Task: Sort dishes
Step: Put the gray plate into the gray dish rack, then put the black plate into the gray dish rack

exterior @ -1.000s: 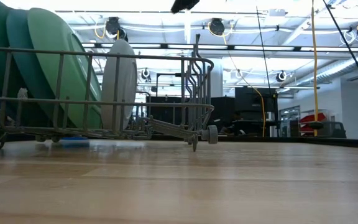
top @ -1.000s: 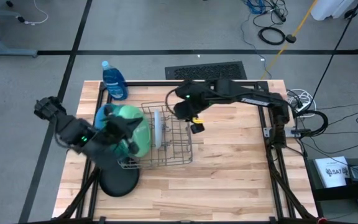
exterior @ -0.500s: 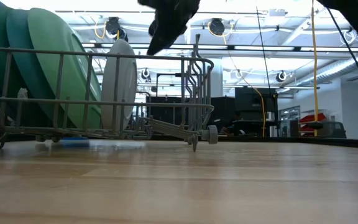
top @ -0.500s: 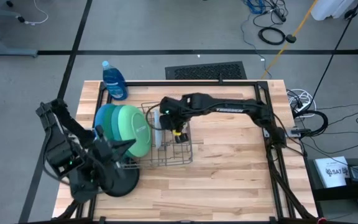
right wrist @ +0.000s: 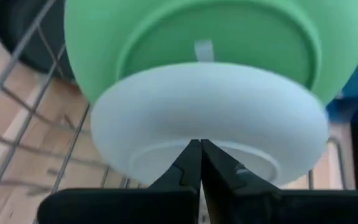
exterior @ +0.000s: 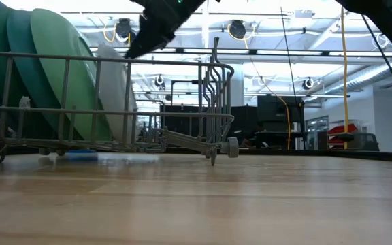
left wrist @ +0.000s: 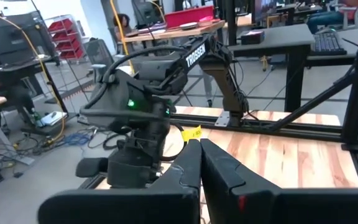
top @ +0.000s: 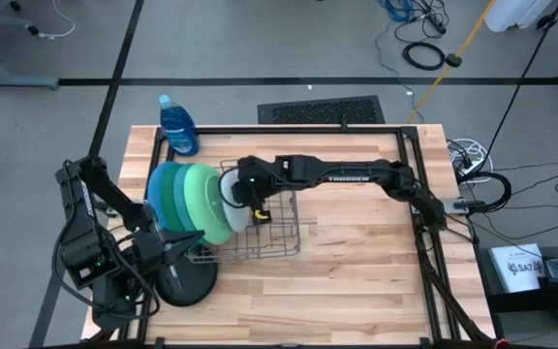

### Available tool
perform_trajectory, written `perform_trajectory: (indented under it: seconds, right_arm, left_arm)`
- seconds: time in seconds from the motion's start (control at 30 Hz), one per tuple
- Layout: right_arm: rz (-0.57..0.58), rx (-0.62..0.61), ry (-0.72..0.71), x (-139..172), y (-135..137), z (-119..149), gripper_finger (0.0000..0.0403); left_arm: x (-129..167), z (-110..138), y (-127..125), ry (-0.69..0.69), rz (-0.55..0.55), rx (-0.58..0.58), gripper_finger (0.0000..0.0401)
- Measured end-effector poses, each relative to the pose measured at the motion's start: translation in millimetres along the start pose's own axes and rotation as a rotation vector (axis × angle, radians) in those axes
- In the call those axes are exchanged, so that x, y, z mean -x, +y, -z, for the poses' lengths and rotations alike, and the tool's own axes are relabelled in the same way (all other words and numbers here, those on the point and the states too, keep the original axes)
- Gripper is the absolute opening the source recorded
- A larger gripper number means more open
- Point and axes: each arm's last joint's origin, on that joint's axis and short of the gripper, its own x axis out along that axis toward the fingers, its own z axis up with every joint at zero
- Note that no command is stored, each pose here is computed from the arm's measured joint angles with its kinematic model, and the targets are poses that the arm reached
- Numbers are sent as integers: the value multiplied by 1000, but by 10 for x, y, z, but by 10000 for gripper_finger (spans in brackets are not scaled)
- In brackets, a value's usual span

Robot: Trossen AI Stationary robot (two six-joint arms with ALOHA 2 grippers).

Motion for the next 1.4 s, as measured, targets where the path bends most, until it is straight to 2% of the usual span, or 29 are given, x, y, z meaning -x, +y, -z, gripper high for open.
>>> perform_trajectory:
  seconds: [0.13, 0.4, 0.57, 0.77, 1.0, 1.07, 1.13, 1.23, 1.4]
  right_arm:
    - [44, 10, -48, 4, -25, -53, 0]
    - [39, 20, -46, 3, -12, -56, 0]
    - [26, 104, -62, 97, 104, -137, 0]
    - [-21, 250, -132, 280, 494, -354, 0]
    - [-171, 386, -149, 255, 1139, -449, 2]
    - [-213, 392, -143, 168, 1322, -441, 5]
    - [-205, 378, -122, 69, 1450, -422, 8]
    - [-148, 322, -49, -111, 1529, -343, 10]
    - [-184, 271, 8, -404, 1648, -205, 15]
  left_arm:
    - [1, 7, -13, 0, 1, 10, 8]
    - [10, 55, -93, 5, 9, -7, 8]
    - [16, 86, -142, 39, 38, -6, 8]
    - [53, 130, -208, 53, 63, -11, 8]
    - [91, 180, -279, 53, 77, -38, 8]
    - [88, 190, -294, 53, 75, -43, 8]
    - [85, 203, -314, 54, 74, -46, 8]
    - [80, 225, -346, 55, 71, -37, 8]
    - [75, 247, -377, 56, 70, -46, 8]
